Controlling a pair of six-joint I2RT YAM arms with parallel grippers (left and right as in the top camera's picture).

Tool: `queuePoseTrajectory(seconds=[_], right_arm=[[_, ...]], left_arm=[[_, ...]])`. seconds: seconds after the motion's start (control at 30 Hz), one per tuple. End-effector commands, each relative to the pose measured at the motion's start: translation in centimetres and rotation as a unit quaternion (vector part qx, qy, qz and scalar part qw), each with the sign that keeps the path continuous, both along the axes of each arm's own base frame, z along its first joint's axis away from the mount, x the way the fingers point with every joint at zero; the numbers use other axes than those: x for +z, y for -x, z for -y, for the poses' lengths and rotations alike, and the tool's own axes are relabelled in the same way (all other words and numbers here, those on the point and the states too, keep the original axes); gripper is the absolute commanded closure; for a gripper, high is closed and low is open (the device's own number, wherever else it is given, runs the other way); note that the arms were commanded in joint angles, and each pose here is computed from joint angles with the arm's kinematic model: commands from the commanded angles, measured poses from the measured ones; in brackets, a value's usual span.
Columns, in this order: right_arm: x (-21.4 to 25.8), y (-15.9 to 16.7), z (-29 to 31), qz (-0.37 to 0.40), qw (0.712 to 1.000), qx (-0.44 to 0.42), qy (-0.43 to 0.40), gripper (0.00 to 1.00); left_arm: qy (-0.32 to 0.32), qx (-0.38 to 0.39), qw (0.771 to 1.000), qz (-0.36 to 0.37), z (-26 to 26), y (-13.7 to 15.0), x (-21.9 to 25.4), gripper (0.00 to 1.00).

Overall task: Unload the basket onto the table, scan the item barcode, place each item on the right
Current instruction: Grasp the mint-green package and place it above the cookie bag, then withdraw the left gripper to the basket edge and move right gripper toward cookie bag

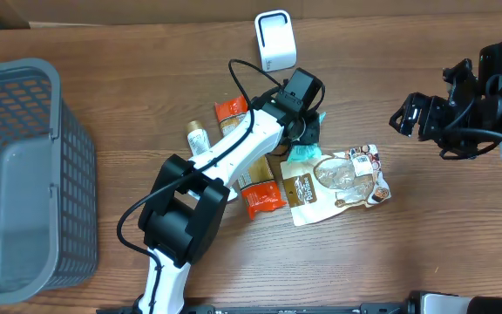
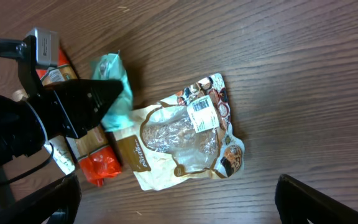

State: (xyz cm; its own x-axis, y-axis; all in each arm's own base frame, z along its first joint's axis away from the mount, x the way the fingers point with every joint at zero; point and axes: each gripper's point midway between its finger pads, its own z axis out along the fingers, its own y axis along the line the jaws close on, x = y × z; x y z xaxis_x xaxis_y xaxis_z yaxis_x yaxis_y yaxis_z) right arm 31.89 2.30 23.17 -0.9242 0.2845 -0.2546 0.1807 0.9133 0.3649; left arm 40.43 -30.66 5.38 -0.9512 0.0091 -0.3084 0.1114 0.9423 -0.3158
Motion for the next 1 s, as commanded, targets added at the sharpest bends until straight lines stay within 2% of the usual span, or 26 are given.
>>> queuePoseTrajectory(seconds=[0.0,0.03,0.13,0.27,0.57,0.77,0.97], right_arm=[[0.2,0.0,-0.2,0.007,1.000,0.007,-0.001,0.00],[0.2,0.1,-0.2,0.006,1.000,0.007,0.000,0.00],[0.2,0.2,-0.3,0.003,1.000,0.007,-0.001,0.00],[0.2,0.3,-0.3,0.002,1.000,0.007,-0.001,0.00],[0.2,0.2,-0.3,0.002,1.000,0.007,-0.001,0.00],[0.2,0.1,-0.2,0.006,1.000,0.007,-0.001,0.00],[0.2,0.1,-0.2,0.005,1.000,0.007,-0.001,0.00]], left_arm=[[0.022,-0.011,0.999,-0.021,0.9,0.9,0.0,0.50],[0.023,-0.012,0.999,-0.025,1.0,1.1,0.0,0.41],[0.019,-0.013,0.999,-0.034,0.7,1.5,-0.1,0.29],[0.005,-0.014,0.999,-0.046,-0.5,1.8,1.1,0.29],[-0.023,0.044,0.999,-0.002,-9.6,1.9,12.5,0.28],[-0.039,0.088,0.995,-0.012,-15.6,4.8,16.5,0.28],[-0.093,0.132,0.987,-0.006,-19.9,8.2,19.0,0.30]])
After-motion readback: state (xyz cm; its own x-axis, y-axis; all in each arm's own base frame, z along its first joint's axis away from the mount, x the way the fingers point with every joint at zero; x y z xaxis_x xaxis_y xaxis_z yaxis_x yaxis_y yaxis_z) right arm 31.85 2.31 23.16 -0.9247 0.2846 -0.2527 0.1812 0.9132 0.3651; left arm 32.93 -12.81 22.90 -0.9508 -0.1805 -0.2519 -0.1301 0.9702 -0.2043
